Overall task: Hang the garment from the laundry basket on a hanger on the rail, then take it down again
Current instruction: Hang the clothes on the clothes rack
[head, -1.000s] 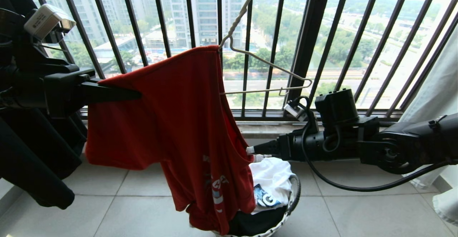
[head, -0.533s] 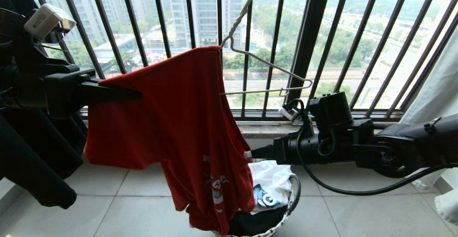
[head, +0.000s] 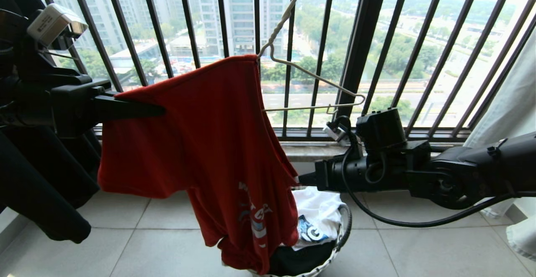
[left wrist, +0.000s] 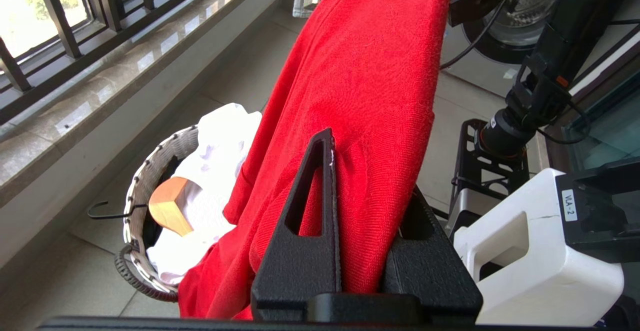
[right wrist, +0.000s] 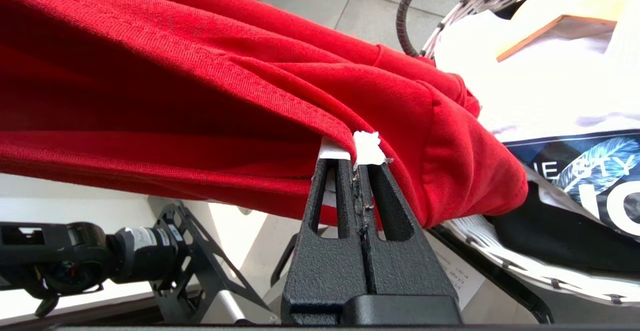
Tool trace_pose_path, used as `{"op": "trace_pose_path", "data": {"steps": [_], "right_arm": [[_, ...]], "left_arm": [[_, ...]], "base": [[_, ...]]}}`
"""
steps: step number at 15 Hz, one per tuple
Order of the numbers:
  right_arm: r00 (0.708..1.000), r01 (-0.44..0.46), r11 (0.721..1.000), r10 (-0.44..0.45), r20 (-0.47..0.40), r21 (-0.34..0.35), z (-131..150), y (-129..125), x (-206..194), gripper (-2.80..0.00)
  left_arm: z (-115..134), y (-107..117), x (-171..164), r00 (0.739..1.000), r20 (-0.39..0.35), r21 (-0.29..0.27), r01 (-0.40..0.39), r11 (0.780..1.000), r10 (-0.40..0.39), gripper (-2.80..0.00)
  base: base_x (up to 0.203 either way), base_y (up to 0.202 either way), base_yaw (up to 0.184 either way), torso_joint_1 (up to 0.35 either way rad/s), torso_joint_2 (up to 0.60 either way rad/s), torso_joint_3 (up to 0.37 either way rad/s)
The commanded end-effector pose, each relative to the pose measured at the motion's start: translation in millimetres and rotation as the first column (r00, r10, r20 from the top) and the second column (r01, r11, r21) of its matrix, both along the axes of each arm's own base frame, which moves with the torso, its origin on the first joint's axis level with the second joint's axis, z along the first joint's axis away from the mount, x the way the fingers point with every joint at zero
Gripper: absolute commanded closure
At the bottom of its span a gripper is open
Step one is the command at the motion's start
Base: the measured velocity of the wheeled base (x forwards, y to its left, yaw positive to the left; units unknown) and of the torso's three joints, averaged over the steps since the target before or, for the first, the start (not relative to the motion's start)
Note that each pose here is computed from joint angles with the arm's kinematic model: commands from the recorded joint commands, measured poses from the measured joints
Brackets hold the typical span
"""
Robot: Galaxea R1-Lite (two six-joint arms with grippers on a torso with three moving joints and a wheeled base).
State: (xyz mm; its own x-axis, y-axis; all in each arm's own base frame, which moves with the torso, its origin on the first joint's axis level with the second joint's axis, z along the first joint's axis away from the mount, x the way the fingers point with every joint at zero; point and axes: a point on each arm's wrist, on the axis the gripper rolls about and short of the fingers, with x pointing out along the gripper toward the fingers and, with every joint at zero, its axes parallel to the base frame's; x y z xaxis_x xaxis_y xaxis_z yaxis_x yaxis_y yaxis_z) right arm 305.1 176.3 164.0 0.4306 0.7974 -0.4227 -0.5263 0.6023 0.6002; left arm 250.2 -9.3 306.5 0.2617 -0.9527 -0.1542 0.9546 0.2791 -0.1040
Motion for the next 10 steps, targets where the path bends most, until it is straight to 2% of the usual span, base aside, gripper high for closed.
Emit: {"op": "trace_pose_path", "data": {"steps": [1, 5, 10], "right_arm": [[0.999, 0.027, 1.000, -0.027, 0.024, 0.007, 1, -1, 3, 0.00], [0.994, 0.094, 0.996, -0.094, 0.054, 0.003, 3, -10, 11, 0.00], [0.986, 0.150, 0.989, -0.151, 0.077, 0.018, 10, -28, 21, 0.00]], "left_arm": [[1, 1, -1, 1.000, 0.003, -0.003, 0.000, 1.000, 0.000, 0.00], [2, 4, -4, 1.000, 0.010, -0.031, 0.026, 0.999, -0.026, 0.00], [2, 6, -3, 1.000, 0.008, -0.032, 0.020, 0.999, -0.020, 0.00]], "base": [[0.000, 0.000, 0.000, 0.000, 0.00, 0.000], [0.000, 0.000, 0.000, 0.000, 0.00, 0.000], [0.000, 0.000, 0.000, 0.000, 0.00, 0.000]]}}
